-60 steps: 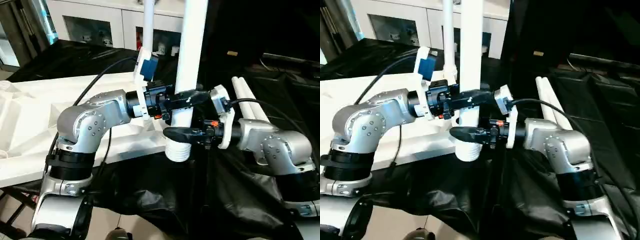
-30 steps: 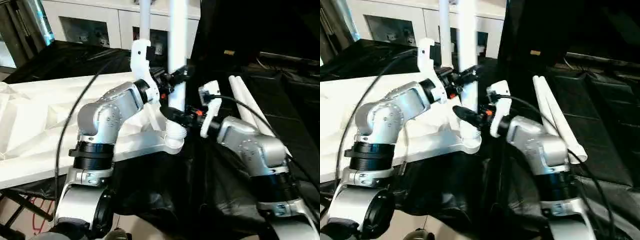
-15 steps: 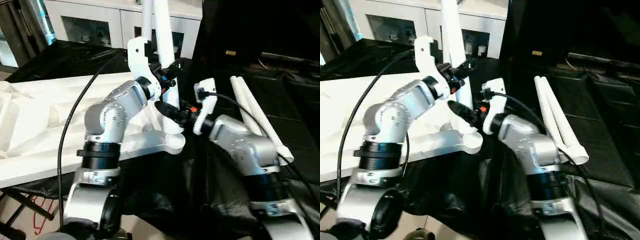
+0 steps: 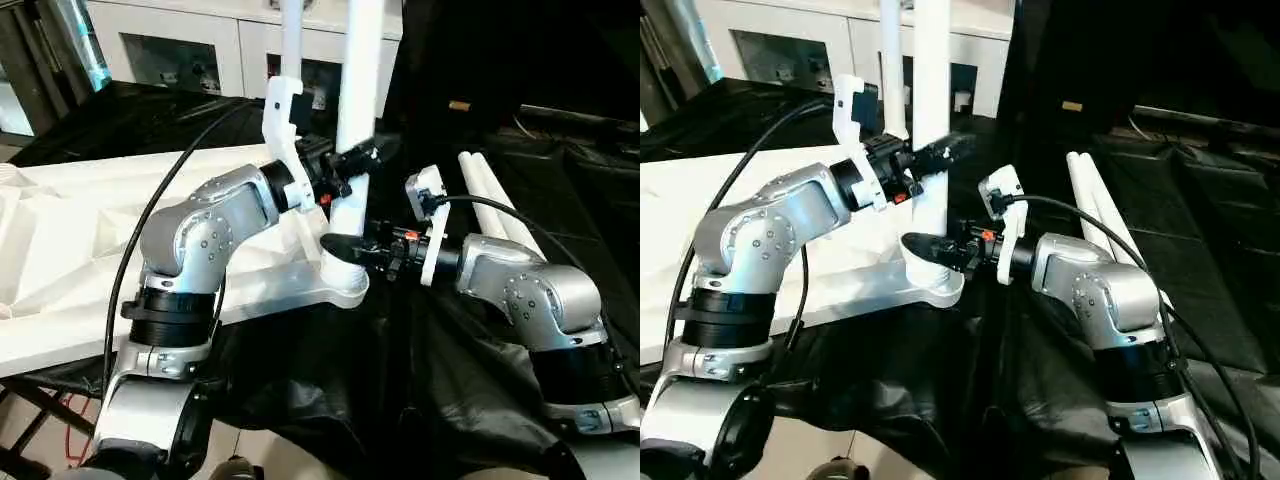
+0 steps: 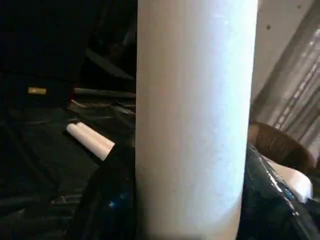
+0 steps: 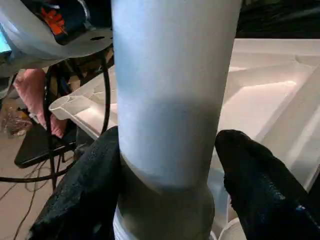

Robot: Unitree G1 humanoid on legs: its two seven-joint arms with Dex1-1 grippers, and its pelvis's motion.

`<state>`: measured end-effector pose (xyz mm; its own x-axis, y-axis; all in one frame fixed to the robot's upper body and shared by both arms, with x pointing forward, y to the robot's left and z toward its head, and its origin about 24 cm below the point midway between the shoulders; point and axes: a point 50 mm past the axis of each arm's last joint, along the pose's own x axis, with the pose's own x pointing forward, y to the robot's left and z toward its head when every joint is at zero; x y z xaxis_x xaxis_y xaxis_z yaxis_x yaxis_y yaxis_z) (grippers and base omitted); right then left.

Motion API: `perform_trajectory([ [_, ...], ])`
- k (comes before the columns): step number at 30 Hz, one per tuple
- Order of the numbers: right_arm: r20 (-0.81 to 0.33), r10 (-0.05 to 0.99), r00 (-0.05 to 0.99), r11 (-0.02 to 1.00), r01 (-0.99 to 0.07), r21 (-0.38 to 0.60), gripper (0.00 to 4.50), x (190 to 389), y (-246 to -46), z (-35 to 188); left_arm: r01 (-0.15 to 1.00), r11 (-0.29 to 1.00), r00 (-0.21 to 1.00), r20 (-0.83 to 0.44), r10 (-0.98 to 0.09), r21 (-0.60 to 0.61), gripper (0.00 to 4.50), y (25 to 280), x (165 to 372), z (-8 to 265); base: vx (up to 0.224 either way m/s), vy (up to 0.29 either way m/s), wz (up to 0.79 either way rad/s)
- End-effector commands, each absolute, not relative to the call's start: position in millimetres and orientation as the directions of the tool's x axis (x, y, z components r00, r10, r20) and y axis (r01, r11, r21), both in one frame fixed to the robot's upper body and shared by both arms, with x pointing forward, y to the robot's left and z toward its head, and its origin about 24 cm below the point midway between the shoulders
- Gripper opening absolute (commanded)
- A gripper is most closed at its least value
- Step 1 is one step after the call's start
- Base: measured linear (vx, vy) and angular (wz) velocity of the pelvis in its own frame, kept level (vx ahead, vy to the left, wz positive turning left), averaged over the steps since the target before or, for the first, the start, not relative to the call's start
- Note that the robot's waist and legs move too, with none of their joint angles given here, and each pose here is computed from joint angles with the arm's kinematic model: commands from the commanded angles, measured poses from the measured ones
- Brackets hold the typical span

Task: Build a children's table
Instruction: Pick table leg

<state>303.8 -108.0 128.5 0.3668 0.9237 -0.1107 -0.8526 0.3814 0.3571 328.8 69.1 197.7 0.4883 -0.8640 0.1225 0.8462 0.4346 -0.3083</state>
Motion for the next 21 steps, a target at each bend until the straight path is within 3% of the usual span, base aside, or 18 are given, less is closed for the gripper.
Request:
perform_trajectory([
  [1,-0.112,0.921,0.374,0.389,-0.855,0.342,3.06,306.1,-113.1,136.0,0.88,0.371,0.423,0.135,-0.896,-0.295,1.9,63.3,321.1,201.0,0.0,0.0,0.0],
  [9,-0.111,0.933,0.342,0.359,-0.867,0.346,3.06,306.7,-110.5,138.5,0.905,0.322,0.366,0.121,-0.923,-0.279,1.9,58.9,313.7,198.0,0.0,0.0,0.0],
  [21,-0.097,0.945,0.312,0.326,-0.88,0.347,3.06,305.9,-108.5,142.0,0.898,0.339,0.383,0.117,-0.917,-0.279,1.89,59.0,315.3,195.9,0.0,0.0,0.0],
])
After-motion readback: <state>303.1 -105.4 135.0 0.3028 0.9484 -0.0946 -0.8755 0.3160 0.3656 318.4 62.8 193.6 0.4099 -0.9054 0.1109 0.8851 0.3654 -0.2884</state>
